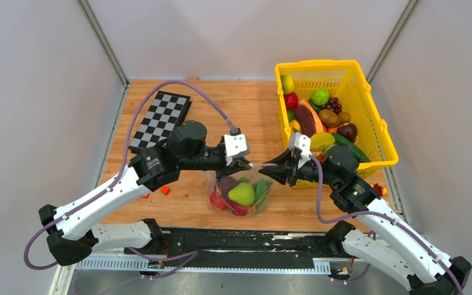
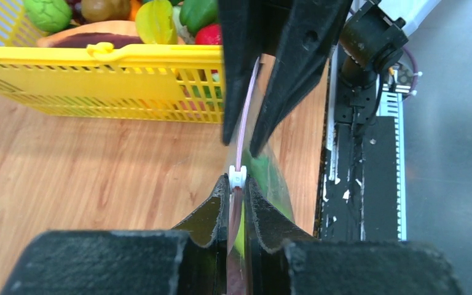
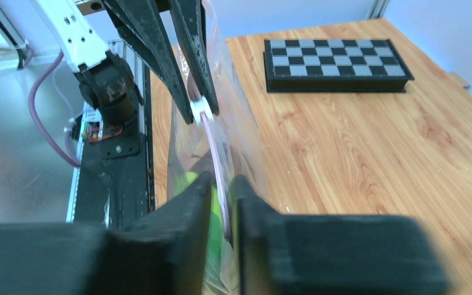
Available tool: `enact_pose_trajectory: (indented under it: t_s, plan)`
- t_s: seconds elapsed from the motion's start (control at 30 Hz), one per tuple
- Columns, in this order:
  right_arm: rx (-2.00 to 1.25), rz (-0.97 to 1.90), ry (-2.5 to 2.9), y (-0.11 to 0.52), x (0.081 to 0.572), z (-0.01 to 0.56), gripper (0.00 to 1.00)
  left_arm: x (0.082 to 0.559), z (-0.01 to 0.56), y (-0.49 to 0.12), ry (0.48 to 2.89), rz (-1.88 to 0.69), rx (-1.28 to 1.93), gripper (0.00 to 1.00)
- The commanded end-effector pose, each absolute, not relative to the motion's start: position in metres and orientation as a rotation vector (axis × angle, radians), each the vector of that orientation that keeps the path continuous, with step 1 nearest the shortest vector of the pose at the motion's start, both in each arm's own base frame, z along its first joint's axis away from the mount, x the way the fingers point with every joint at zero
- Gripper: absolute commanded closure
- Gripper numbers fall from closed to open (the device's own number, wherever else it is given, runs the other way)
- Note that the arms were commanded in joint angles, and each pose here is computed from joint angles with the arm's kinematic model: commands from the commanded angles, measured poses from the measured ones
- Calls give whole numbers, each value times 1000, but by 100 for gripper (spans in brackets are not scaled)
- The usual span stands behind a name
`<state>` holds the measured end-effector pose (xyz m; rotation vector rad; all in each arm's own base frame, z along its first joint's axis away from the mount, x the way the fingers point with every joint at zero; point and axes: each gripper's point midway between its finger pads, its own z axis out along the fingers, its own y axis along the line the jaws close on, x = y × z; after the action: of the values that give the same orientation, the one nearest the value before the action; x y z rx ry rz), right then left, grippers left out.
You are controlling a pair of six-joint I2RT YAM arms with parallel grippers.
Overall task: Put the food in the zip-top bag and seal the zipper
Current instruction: Zip the zipper food storage bag at the center of the board.
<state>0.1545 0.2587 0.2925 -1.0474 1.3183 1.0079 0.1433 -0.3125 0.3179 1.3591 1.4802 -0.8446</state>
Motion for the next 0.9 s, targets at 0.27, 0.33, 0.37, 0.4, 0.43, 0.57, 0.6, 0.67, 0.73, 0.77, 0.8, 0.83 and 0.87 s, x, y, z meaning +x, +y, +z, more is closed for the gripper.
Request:
enact_pose_trajectory:
  t_s: [0.27,0.33,0.37,0.4,0.43,0.57,0.6,0.67,0.73,0.77,0.8,0.83,0.87]
  plan:
    - [-1196,995,1299,266,153,312,50,136,343,-329,1420,-959,1342,100]
    - [-1214,1006,1305,268,153,311,56,136,344,-328,1421,-955,1341,100]
    - [-1219,1008,1312,269,153,309,59,136,344,-328,1420,-954,1341,100]
    - [-1220,1006,1312,269,153,309,64,137,344,-328,1423,-953,1340,100]
    - [-1219,1002,1314,269,154,308,67,137,343,-328,1428,-947,1340,100]
    - [-1213,977,1287,265,153,313,84,144,336,-324,1457,-904,1321,100]
    - [-1209,973,1287,265,153,313,90,145,334,-323,1463,-896,1318,100]
    - [-1202,968,1285,263,153,313,100,145,331,-322,1469,-888,1316,100]
    - [-1180,955,1295,262,155,312,100,147,329,-320,1476,-877,1310,100]
    - [-1170,951,1299,261,156,311,100,148,329,-318,1481,-864,1301,100]
    - [-1146,934,1316,259,160,310,100,150,326,-315,1493,-842,1292,100]
    - [-1132,921,1324,258,163,308,100,153,322,-311,1510,-816,1284,100]
    - [-1123,907,1330,257,165,307,100,157,317,-307,1529,-782,1275,100]
